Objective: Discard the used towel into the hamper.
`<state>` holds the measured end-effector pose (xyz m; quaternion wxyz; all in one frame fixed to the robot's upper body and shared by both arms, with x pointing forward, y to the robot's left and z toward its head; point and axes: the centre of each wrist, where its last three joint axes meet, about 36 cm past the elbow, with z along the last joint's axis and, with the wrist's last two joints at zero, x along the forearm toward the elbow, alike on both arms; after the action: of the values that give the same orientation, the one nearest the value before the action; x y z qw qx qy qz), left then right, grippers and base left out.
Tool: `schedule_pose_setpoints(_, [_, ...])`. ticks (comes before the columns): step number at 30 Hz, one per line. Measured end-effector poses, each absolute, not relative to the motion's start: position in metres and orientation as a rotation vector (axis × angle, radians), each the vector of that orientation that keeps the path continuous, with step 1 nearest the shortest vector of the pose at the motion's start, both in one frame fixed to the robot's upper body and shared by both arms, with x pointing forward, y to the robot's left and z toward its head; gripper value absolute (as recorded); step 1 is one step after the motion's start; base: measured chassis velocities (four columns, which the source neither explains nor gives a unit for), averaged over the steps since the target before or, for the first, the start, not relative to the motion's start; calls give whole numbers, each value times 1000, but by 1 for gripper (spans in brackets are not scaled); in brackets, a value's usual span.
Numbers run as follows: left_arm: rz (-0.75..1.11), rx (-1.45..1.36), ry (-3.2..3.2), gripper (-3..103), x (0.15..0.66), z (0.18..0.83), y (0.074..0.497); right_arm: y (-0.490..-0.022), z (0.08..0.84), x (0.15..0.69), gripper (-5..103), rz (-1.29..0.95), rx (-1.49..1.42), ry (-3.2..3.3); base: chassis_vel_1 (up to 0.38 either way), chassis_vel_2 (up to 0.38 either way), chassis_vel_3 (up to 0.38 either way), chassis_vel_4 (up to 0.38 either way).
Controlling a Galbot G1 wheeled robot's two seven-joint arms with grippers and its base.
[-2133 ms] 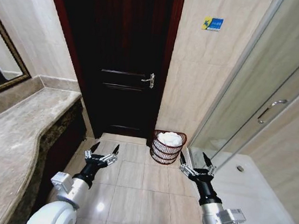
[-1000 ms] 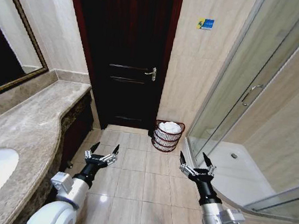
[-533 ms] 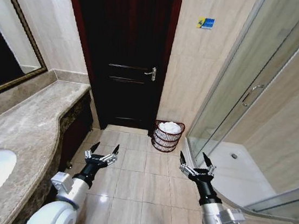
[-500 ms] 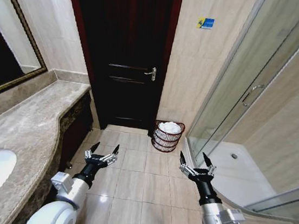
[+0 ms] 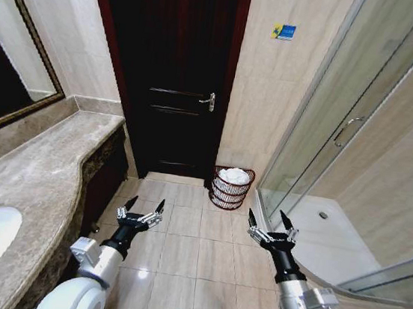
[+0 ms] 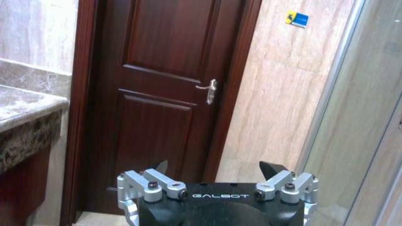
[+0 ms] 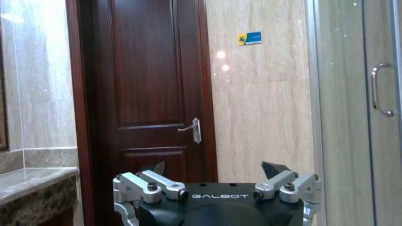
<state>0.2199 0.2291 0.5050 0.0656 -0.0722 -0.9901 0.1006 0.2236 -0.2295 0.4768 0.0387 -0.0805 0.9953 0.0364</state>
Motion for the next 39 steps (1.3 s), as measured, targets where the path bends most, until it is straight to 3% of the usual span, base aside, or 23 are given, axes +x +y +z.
schedule_pose_setpoints(39, [303, -218, -2987, 99, 220, 505, 229, -229, 477, 224, 100, 112, -247, 3052, 34, -35, -31, 35])
